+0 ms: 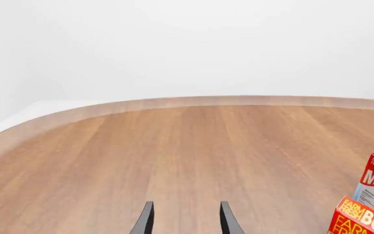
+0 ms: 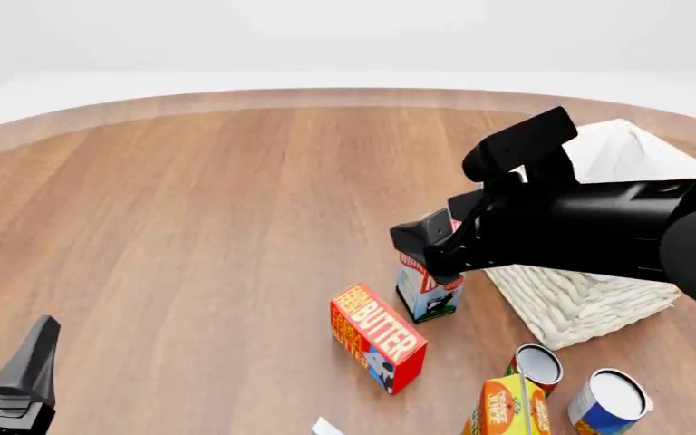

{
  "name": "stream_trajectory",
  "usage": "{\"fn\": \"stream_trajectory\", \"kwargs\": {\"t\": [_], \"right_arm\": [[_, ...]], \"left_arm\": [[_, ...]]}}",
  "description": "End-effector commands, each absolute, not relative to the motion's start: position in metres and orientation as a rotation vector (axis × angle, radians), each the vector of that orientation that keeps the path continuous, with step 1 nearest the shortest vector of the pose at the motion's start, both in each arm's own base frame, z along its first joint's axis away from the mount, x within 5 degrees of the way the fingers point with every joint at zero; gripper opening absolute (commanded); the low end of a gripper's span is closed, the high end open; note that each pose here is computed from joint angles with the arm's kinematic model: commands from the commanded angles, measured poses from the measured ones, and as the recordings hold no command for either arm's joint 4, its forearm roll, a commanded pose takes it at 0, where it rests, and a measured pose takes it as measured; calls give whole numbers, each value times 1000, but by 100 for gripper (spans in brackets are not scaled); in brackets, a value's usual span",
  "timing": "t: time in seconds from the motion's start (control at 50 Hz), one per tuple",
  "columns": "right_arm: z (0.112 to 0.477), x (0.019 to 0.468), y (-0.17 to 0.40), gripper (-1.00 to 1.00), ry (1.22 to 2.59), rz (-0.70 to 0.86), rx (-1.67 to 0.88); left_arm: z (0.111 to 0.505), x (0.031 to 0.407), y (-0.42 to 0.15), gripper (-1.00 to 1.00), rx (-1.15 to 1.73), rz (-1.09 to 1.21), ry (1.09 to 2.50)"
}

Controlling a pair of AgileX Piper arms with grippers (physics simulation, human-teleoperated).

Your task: Pick up the cream cheese box and the butter, and put them in the basket.

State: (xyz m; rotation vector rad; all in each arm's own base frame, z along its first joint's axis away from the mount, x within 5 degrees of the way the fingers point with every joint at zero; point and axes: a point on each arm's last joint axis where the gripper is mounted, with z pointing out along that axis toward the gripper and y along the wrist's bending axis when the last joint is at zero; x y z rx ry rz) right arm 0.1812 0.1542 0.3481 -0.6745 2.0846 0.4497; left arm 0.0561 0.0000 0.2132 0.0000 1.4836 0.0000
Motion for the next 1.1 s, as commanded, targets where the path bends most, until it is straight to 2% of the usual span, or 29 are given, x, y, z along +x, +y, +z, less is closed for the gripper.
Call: {"fn": "stream_trajectory", "kwargs": {"t": [0.02,0.22,0.58,0.78,1.0,1.1], "right_arm": [[340,184,157,100,2088,448,-676],[336,184,158,100,2091,457,-665],[308,187,156,100,2135,459,-624],[310,185,154,100,2130,463,-623],[281,184,154,100,2169,462,-612],[282,186,151,100,2174,457,-590]], "left_arm": [[213,56,0,100,0,0,1484],[213,56,0,100,0,0,1484],[213,56,0,100,0,0,1484],[213,56,0,100,0,0,1484],[213,56,0,100,0,0,1484],[213,56,0,100,0,0,1484]]}}
